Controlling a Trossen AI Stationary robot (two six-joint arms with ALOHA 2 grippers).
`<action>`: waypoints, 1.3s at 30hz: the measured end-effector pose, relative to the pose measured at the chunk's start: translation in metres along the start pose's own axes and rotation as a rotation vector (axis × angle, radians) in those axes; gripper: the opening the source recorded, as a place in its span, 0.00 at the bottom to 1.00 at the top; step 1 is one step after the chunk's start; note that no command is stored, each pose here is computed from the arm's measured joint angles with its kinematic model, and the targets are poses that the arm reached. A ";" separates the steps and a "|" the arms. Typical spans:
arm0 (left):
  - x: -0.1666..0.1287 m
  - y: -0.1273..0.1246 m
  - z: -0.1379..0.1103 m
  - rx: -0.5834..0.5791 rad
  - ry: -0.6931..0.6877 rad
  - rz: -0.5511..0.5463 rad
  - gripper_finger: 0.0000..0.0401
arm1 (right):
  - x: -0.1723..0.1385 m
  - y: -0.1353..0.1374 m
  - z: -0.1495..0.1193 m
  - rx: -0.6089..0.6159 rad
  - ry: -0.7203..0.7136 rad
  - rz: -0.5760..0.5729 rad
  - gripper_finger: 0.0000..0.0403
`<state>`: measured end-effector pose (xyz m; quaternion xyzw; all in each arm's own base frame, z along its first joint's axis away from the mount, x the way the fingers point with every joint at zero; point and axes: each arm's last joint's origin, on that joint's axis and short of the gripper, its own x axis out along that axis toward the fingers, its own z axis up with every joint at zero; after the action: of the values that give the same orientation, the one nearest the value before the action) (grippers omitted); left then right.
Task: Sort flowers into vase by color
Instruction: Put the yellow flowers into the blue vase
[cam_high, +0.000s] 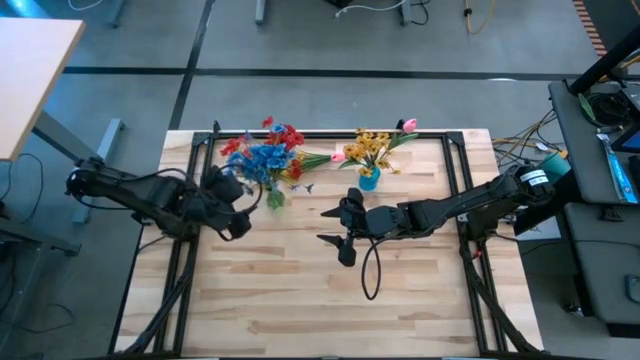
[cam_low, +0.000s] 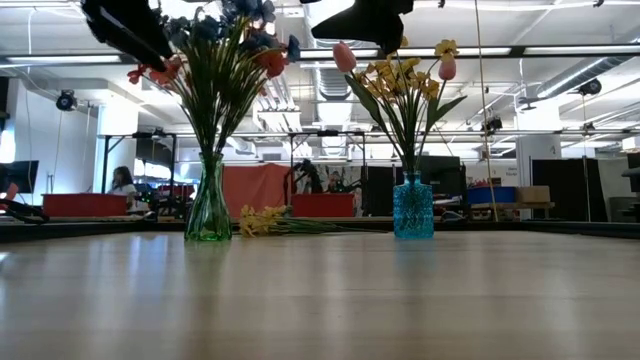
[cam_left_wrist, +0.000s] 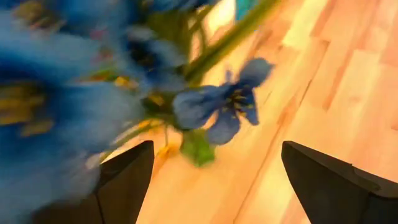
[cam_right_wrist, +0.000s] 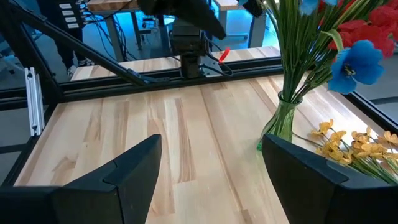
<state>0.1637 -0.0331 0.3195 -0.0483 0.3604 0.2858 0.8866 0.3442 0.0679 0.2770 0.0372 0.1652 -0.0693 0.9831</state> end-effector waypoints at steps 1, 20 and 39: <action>-0.003 0.002 0.000 -0.015 0.014 0.011 0.84 | 0.000 0.000 0.000 -0.001 0.000 0.000 0.67; -0.054 0.038 0.017 0.045 0.143 0.001 0.84 | -0.008 -0.002 0.003 -0.002 0.059 -0.010 0.67; -0.084 0.086 -0.002 -0.132 -0.119 0.045 0.84 | -0.071 -0.044 0.159 -0.168 0.064 -0.140 0.59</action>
<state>0.0673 -0.0015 0.3847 -0.0814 0.2884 0.3312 0.8947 0.3219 0.0178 0.4487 -0.0546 0.2040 -0.1226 0.9697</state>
